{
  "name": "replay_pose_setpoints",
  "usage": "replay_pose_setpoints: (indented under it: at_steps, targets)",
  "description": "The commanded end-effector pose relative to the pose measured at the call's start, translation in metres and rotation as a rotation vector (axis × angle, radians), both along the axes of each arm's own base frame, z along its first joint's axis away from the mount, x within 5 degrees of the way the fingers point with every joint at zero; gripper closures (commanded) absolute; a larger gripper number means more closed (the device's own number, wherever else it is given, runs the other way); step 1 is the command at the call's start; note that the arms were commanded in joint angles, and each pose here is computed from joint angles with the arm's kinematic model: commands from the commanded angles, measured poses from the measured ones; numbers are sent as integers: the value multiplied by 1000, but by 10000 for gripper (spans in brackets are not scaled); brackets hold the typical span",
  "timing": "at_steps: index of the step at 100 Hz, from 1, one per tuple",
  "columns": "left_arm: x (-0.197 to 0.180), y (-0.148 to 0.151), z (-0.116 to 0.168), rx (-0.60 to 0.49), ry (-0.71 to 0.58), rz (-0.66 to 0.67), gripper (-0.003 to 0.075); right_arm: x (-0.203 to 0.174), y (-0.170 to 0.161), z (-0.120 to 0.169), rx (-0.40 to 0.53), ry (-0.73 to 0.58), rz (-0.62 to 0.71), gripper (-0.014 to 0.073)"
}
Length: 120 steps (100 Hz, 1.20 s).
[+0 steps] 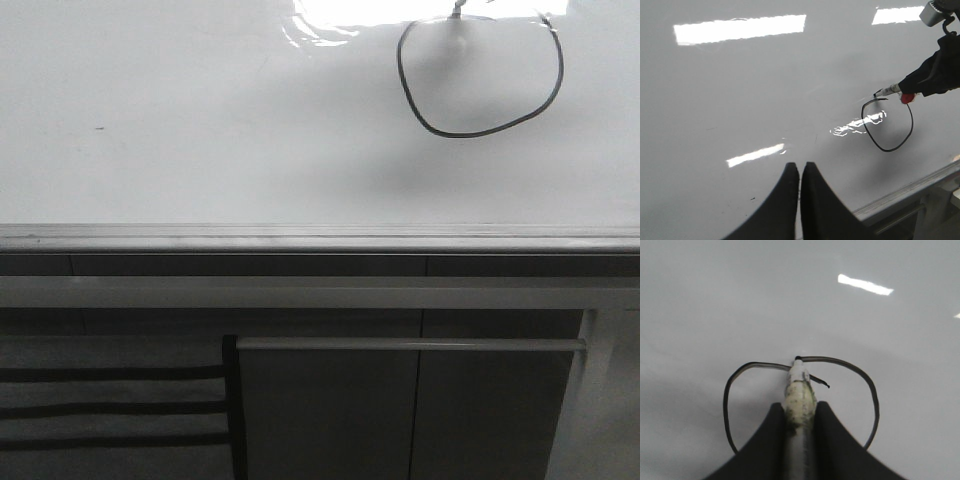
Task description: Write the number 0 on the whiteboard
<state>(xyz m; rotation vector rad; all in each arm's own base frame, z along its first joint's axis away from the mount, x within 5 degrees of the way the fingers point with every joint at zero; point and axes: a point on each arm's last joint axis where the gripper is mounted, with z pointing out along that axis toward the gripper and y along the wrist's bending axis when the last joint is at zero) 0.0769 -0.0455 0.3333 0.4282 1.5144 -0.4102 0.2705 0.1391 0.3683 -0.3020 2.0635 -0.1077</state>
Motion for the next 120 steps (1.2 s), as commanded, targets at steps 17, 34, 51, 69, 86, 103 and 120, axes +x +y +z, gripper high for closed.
replay_pose_setpoints:
  at_steps: [17,34,51,69,86,103,120]
  targets:
    - [-2,-2,13,-46,-59,-29,740,-50,-25,68,102,-224,77,644]
    - [-2,-2,13,-46,-59,-29,740,-116,-69,113,198,-385,101,645]
    - [-2,-2,13,-46,-59,-29,740,-161,-108,130,250,-473,67,645]
    - [-2,-2,13,-49,-66,-33,740,-179,-120,118,248,-415,70,645]
    - [-5,-5,20,-83,-124,-70,739,-177,-104,92,255,-284,188,645]
    - [-7,-8,25,-95,-140,-118,617,-174,-85,72,279,-229,340,645]
    - [-6,-23,31,-71,-73,-229,347,-178,-60,62,276,-189,586,645]
